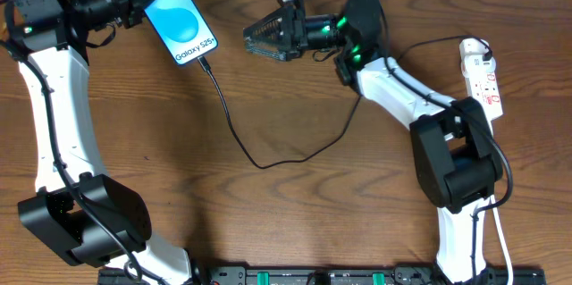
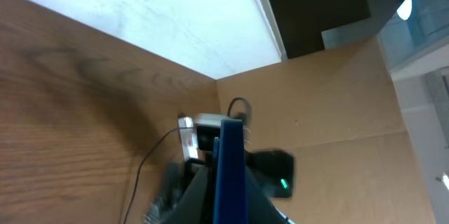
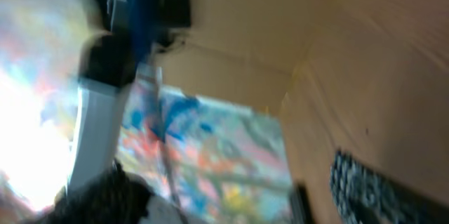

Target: Plug charger to phone and switch on socket

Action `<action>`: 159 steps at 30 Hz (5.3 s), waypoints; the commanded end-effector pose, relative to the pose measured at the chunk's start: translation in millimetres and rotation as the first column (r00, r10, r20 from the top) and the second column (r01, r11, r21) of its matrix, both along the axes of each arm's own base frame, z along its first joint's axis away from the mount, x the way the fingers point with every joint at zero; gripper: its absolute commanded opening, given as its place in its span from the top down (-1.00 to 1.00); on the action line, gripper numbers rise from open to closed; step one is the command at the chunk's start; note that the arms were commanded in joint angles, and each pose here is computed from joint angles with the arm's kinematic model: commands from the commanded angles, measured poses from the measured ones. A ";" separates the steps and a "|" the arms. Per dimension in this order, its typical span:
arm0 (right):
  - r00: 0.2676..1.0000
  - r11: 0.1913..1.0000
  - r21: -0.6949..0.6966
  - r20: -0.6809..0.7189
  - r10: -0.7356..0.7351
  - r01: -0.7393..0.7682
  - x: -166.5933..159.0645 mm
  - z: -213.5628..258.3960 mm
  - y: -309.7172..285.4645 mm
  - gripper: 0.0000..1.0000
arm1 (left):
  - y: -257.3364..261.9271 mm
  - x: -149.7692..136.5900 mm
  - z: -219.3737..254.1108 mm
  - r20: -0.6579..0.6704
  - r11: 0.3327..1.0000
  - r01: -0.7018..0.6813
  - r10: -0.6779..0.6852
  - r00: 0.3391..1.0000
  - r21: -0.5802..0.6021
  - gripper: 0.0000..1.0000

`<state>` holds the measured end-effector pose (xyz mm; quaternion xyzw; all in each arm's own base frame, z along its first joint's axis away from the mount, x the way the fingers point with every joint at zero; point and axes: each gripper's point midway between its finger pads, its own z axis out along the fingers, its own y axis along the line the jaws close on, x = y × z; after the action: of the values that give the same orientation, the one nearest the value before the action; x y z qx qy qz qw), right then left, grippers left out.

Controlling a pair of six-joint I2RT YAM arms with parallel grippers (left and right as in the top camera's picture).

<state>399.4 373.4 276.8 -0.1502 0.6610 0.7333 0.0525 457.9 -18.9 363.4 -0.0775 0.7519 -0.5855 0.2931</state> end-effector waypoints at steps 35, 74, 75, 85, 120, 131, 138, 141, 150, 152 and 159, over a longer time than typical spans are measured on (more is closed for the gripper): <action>0.934 0.548 -0.809 0.004 -0.358 0.214 -4.9 -183.3 -95.0 -0.63 | -65.9 -22.2 -80.4 -0.184 0.953 0.087 -0.033 0.982 0.291 0.85; 0.873 0.327 -0.864 0.223 -0.433 0.383 -33.3 -101.8 -154.8 -0.61 | -163.1 -38.5 -237.0 -0.466 0.869 0.303 -0.097 0.880 0.391 0.85; 0.873 0.325 -0.864 0.224 -0.434 0.384 -33.2 -101.9 -155.1 -0.61 | -166.1 -38.8 -244.4 -0.486 0.870 0.310 -0.095 0.868 0.384 0.85; 0.878 0.324 -0.867 0.228 -0.421 0.380 -34.5 -102.7 -155.8 -0.62 | -200.7 -41.0 -299.2 -0.579 0.873 0.383 -0.150 0.801 0.303 0.86; 0.883 0.311 -0.870 0.244 -0.402 0.382 -38.8 -104.1 -149.4 -0.64 | -238.9 -39.3 -336.1 -0.579 0.828 0.335 -0.015 0.815 0.450 0.85; 0.886 0.313 -0.872 0.241 -0.397 0.377 -40.6 -104.4 -147.6 -0.64 | -232.5 -35.5 -342.1 -0.557 0.805 0.323 0.012 0.830 0.498 0.85; 0.886 0.313 -0.872 0.241 -0.397 0.377 -40.6 -104.4 -147.6 -0.63 | -231.8 -38.7 -356.2 -0.579 0.798 0.341 0.012 0.815 0.496 0.85; 0.886 0.312 -0.872 0.241 -0.397 0.377 -40.8 -104.4 -147.7 -0.63 | -231.8 -42.7 -365.9 -0.602 0.797 0.357 0.010 0.799 0.488 0.85; 0.886 0.312 -0.872 0.241 -0.396 0.376 -40.9 -104.5 -147.7 -0.63 | -231.5 -44.6 -368.3 -0.610 0.796 0.363 0.010 0.792 0.484 0.85; 0.886 0.312 -0.872 0.241 -0.397 0.377 -40.8 -104.4 -147.7 -0.63 | -231.5 -44.7 -368.3 -0.611 0.796 0.364 0.010 0.792 0.484 0.85; 0.886 0.312 -0.872 0.240 -0.396 0.376 -40.9 -104.5 -147.8 -0.64 | -229.8 -48.4 -369.6 -0.621 0.789 0.375 0.009 0.784 0.486 0.66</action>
<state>358.9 225.3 164.3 0.0239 0.9660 0.2283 0.1191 414.1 -253.5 6.1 -0.0867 0.9468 -0.3100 0.0029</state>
